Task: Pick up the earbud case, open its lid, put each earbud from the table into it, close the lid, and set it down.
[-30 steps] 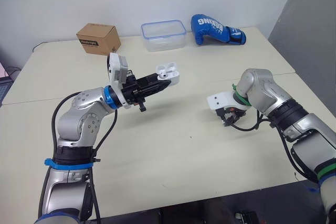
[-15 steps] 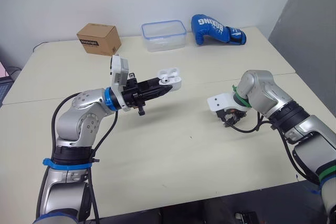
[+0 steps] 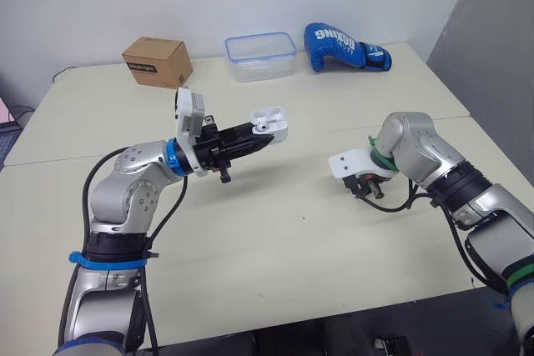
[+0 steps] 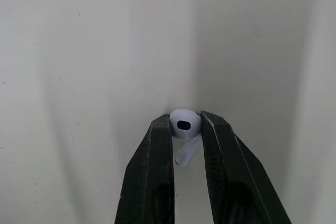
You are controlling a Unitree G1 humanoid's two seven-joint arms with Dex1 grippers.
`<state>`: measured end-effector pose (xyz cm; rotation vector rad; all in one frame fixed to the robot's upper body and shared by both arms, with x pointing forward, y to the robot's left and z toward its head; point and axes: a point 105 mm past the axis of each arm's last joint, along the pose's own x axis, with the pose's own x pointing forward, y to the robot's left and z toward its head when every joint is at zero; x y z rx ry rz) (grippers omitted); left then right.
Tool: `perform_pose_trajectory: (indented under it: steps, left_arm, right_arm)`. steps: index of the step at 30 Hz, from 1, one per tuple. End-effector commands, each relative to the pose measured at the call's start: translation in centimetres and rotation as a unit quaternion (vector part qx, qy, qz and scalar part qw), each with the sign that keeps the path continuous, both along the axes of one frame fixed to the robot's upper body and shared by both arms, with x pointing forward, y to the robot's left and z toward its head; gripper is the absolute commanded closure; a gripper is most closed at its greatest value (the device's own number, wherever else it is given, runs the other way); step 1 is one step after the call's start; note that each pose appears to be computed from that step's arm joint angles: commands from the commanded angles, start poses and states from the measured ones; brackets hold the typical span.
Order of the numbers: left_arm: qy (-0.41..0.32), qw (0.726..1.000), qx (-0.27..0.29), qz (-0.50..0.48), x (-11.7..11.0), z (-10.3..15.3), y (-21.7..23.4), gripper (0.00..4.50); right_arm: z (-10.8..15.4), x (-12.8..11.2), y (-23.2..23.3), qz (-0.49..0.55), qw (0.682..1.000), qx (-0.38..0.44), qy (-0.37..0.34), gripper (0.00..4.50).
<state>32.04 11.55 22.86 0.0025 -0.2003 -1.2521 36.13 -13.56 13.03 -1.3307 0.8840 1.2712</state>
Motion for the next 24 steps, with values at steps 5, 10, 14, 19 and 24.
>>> perform_pose_trajectory:
  steps: [5, 10, 14, 19, 24]
  left_arm:
    - [-0.026, 0.999, -0.014, 0.013, 0.0, 0.9, -0.1, 3.74]
    - [-0.026, 0.999, -0.016, 0.026, 0.0, 0.5, 0.3, 3.74]
    - [-0.023, 0.999, -0.018, 0.030, 0.2, 0.4, 0.6, 3.74]
    - [-0.018, 0.999, -0.018, 0.029, 0.5, 0.2, 0.7, 3.74]
    - [-0.014, 0.999, -0.016, 0.025, 0.9, 0.1, 0.7, 3.74]
  right_arm:
    - [3.1, -1.0, -0.3, -0.035, 0.997, 0.074, -0.009, 4.12]
    - [5.8, -2.3, -0.3, -0.113, 0.972, 0.205, -0.024, 4.12]
    - [7.8, -3.5, 0.3, -0.210, 0.909, 0.359, -0.005, 4.12]
    - [10.0, -3.8, 1.7, -0.291, 0.806, 0.515, -0.008, 4.12]
    - [12.1, -4.7, 4.0, -0.308, 0.738, 0.600, -0.018, 4.12]
